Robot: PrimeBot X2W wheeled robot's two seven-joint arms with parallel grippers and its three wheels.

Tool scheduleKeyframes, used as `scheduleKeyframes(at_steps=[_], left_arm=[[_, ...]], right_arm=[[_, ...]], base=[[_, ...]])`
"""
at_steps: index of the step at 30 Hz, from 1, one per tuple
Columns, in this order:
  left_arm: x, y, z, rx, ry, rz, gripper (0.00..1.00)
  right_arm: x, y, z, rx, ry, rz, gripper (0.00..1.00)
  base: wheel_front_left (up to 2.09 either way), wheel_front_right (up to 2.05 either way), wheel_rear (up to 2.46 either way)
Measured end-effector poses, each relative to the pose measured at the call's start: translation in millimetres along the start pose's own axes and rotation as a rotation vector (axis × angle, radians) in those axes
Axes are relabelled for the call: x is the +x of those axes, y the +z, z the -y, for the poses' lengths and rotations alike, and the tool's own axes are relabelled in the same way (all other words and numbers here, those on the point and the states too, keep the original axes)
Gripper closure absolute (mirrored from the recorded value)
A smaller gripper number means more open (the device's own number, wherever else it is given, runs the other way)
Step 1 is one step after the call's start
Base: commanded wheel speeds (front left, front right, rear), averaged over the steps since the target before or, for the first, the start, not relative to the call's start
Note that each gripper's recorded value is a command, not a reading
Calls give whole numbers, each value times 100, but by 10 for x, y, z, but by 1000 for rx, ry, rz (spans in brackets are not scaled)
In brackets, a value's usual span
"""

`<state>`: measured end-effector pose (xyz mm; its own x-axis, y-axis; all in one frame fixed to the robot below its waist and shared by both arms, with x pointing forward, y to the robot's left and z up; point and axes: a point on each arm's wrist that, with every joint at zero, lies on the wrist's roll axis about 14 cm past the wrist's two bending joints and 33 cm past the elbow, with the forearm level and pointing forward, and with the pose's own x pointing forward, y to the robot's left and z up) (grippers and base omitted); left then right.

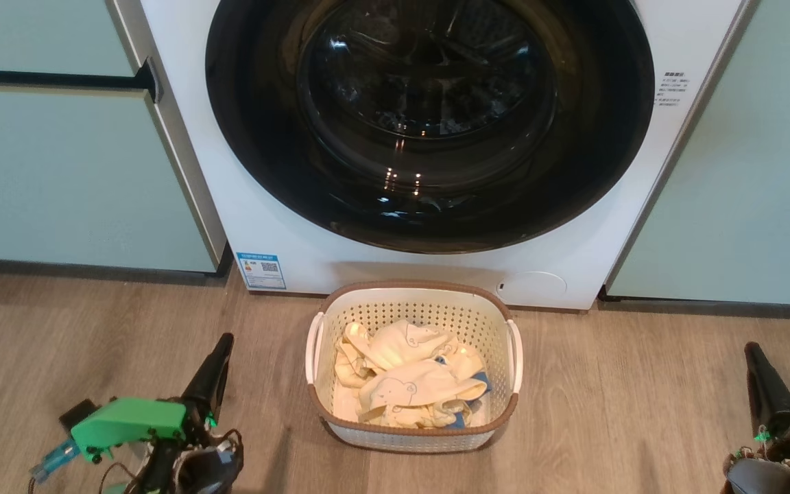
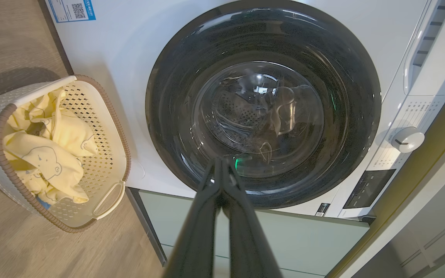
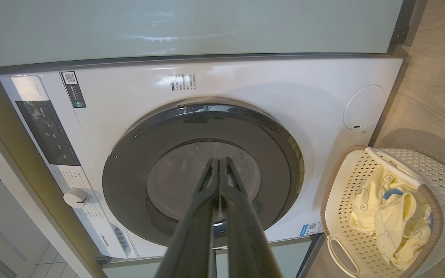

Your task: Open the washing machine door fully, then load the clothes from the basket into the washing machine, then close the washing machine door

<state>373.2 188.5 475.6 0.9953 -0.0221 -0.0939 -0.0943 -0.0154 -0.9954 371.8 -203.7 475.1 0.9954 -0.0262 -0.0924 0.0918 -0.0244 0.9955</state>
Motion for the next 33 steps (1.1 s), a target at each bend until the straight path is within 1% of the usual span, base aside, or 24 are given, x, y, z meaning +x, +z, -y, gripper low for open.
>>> scheduleKeyframes(at_steps=[19, 20, 22, 28, 30, 33], left_arm=[[0, 0, 0, 0, 0, 0, 100], [0, 0, 0, 0, 0, 0, 0], [-19, -7, -66, -4, 20, 0, 0], [-300, -90, -635, -34, 190, -4, 0], [-342, -91, -698, -35, 209, -2, 0], [-307, -84, -655, -29, 197, 3, 0]], right_arm=[[0, 0, 0, 0, 0, 0, 100], [0, 0, 0, 0, 0, 0, 0], [-20, -14, 66, 5, -19, -1, 0], [-317, -42, 647, 27, -193, 4, 0], [-361, -45, 703, 27, -210, 4, 0], [-330, -58, 659, 24, -197, 5, 0]], base=[[0, 0, 0], [0, 0, 0], [0, 0, 0], [0, 0, 0], [0, 0, 0], [0, 0, 0]])
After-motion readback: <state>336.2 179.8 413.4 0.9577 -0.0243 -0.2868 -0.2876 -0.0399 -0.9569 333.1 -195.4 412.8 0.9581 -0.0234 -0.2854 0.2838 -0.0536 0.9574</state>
